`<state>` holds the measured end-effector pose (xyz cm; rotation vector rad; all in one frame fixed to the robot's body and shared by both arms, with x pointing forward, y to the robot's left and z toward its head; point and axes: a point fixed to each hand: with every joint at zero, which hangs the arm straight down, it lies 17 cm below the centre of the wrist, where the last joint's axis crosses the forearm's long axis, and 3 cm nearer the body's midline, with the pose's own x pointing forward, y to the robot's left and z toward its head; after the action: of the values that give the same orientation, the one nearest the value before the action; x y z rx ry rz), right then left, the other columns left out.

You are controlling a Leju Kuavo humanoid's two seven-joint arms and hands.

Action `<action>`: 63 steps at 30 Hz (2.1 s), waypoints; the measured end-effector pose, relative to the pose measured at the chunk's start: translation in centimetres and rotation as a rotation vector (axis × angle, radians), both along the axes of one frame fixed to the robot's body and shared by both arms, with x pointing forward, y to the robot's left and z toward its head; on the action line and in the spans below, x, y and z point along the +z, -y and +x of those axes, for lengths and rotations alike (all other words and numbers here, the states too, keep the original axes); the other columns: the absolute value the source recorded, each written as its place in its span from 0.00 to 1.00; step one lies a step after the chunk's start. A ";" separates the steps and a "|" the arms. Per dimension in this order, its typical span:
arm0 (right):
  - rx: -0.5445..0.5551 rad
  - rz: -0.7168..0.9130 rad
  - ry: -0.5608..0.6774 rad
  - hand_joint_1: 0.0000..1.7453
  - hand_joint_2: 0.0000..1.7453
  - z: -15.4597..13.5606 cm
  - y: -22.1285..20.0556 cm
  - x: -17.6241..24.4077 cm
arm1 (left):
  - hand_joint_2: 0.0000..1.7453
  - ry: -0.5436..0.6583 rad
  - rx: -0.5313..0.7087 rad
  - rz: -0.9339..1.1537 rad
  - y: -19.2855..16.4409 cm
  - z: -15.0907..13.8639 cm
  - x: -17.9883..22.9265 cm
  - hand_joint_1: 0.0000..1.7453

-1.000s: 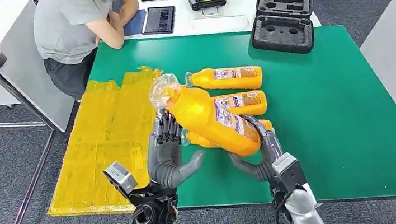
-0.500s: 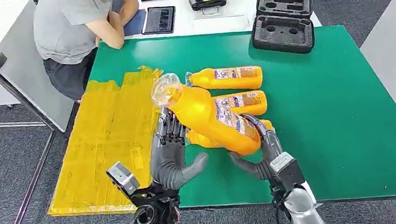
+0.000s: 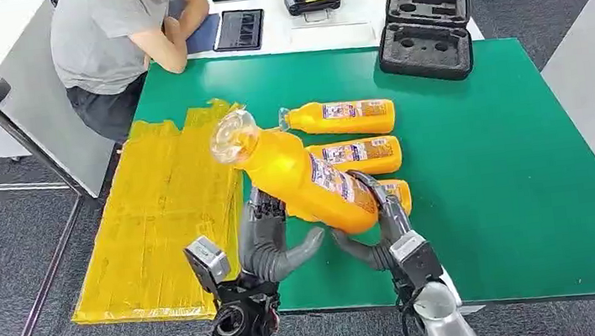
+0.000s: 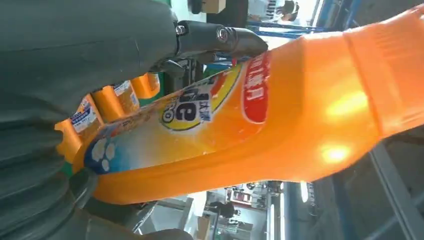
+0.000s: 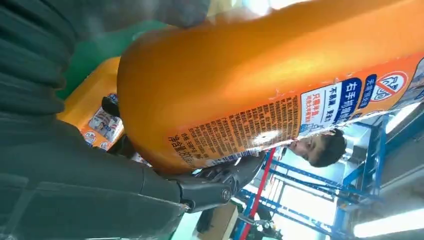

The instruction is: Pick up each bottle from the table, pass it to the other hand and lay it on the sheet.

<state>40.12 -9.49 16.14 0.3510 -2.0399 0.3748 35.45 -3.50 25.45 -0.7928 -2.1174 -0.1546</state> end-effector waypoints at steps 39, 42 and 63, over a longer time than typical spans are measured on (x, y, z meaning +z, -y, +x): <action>0.097 0.020 -0.004 1.00 1.00 -1.4 -3.2 -0.3 | 1.00 -0.063 0.018 0.030 -0.6 1.2 -2.7 0.00; 0.093 0.023 0.005 1.00 1.00 -1.0 -3.0 0.1 | 1.00 -0.064 0.029 0.031 -0.8 1.4 -2.7 0.00; 0.054 0.043 0.003 1.00 1.00 0.5 -0.4 0.6 | 1.00 -0.061 0.025 0.035 -0.6 1.3 -2.7 0.00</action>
<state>40.59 -9.11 16.79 0.4322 -2.0468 0.3650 36.72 -2.87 22.75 -0.7410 -2.0609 -0.1516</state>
